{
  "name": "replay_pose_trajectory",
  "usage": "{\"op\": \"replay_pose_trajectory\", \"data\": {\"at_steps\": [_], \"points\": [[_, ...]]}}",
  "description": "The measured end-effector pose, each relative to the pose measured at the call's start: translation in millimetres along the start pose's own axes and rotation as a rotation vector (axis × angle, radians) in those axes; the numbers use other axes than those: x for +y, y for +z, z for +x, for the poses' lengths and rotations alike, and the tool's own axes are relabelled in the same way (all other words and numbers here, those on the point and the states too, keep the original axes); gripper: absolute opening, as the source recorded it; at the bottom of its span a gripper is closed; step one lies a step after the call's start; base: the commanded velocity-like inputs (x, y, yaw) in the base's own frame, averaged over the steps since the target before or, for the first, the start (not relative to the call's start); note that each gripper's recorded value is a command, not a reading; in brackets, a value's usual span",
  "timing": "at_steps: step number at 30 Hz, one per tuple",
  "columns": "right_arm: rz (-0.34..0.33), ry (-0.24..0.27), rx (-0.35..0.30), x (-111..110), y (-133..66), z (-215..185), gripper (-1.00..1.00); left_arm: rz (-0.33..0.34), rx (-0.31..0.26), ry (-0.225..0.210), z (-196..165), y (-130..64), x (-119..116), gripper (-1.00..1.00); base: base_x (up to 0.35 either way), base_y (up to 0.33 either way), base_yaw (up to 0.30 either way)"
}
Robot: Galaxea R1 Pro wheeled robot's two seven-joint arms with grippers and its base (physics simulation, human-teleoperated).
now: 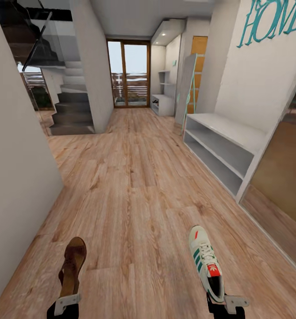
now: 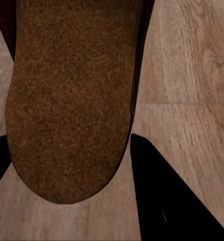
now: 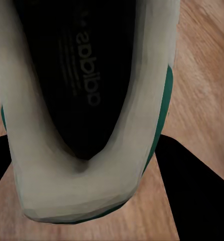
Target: Pick up the two gym shoes and the two sandals from the corridor floor and place them onto the hallstand (shoe rack) in the corridor, making sure they are on the rack and not on the floor. Arrange them so the two gym shoes are next to each other and the two sandals are next to each other.
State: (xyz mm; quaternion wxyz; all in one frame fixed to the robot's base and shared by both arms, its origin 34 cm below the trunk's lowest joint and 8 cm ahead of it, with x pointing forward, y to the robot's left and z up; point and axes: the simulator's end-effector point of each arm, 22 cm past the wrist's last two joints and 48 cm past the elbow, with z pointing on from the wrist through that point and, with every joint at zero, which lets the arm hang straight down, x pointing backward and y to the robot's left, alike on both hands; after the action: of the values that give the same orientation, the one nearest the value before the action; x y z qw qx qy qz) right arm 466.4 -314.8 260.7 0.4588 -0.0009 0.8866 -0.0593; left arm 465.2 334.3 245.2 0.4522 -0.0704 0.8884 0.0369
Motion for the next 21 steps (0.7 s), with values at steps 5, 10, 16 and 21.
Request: {"op": "replay_pose_trajectory", "data": {"at_steps": [5, 10, 16, 21], "points": [[0.002, 0.003, -0.026, -0.8, -0.9, -12.3, -1.00, 0.003, -0.041, -0.002, -15.2, -1.3, -1.1, -1.00, 0.000, 0.000, -0.221], [0.000, 0.004, -0.030, 0.3, -1.1, -14.4, -1.00, 0.005, -0.049, -0.001, -18.1, -1.5, -2.0, -1.00, 0.000, 0.000, -0.110], [-0.002, 0.005, -0.035, 2.2, -1.3, -16.5, -1.00, 0.009, -0.057, 0.000, -20.8, -1.7, -3.4, -1.00, 0.000, 0.000, 0.105], [-0.002, 0.006, -0.040, 2.5, -1.5, -18.7, -1.00, 0.009, -0.063, -0.001, -23.3, -2.0, -4.0, -1.00, 0.106, 0.000, 0.220]]}}
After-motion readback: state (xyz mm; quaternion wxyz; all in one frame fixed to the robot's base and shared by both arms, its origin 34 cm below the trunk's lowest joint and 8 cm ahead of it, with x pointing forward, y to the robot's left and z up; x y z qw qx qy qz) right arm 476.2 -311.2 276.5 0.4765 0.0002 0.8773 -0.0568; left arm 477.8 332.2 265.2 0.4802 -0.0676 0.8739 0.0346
